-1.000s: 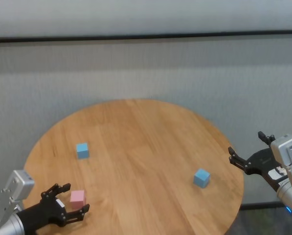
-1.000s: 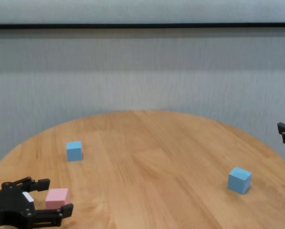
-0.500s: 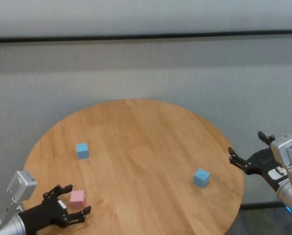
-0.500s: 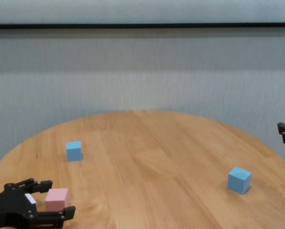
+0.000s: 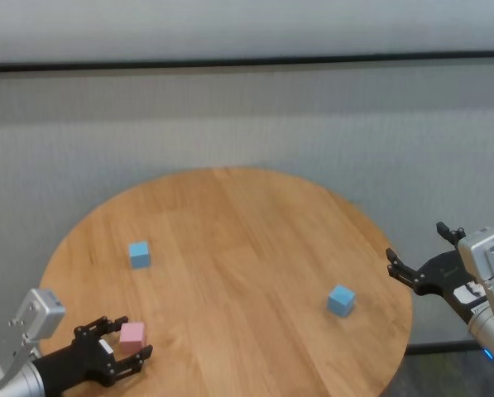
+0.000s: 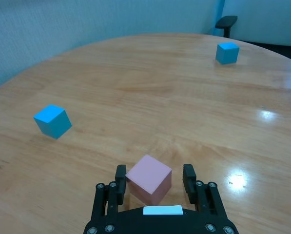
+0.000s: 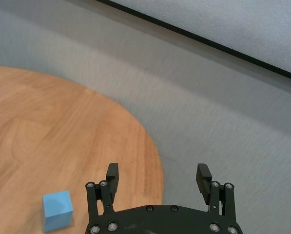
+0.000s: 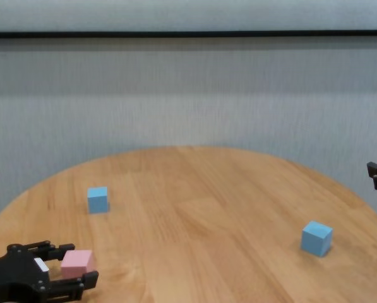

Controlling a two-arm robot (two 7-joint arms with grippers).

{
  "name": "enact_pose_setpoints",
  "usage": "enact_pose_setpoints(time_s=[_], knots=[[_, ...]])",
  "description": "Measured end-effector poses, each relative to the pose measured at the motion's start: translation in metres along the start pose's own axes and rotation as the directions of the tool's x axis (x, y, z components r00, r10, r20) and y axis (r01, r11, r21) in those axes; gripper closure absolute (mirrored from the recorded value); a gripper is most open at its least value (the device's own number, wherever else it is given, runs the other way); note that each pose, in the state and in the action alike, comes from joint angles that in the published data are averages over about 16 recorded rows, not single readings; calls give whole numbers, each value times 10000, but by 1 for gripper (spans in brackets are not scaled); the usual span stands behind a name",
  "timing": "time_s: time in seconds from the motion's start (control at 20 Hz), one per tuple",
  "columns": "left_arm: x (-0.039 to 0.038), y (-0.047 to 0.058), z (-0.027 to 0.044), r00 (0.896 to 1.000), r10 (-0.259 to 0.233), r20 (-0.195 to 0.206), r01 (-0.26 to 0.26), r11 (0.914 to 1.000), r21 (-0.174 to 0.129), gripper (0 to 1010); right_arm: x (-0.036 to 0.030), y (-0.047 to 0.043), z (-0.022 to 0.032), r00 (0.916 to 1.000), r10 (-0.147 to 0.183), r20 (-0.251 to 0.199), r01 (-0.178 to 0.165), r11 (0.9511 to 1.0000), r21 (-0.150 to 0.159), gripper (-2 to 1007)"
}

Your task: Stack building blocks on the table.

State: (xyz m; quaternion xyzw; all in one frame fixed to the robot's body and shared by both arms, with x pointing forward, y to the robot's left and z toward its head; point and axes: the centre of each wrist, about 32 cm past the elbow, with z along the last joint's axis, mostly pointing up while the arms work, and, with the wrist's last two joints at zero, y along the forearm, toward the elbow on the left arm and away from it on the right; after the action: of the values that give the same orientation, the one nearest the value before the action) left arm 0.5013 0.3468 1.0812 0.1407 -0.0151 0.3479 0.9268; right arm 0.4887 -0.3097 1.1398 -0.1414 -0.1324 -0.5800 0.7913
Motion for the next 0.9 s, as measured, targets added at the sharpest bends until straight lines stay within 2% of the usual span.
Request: enact_pose_setpoints(time_s=[0.35, 0.6, 0.9], knots=[[3, 6, -1, 10000, 70, -13, -70, 10000, -26, 375, 0, 0, 0, 10000, 0, 0, 0, 10000, 0, 4], [12, 5, 18, 9998, 185, 6, -185, 9998, -49, 435, 0, 0, 0, 10000, 0, 0, 0, 10000, 0, 4], [54, -71, 138, 9993, 278, 250, -272, 9993, -247, 447, 0, 0, 0, 10000, 0, 0, 0, 10000, 0, 4]])
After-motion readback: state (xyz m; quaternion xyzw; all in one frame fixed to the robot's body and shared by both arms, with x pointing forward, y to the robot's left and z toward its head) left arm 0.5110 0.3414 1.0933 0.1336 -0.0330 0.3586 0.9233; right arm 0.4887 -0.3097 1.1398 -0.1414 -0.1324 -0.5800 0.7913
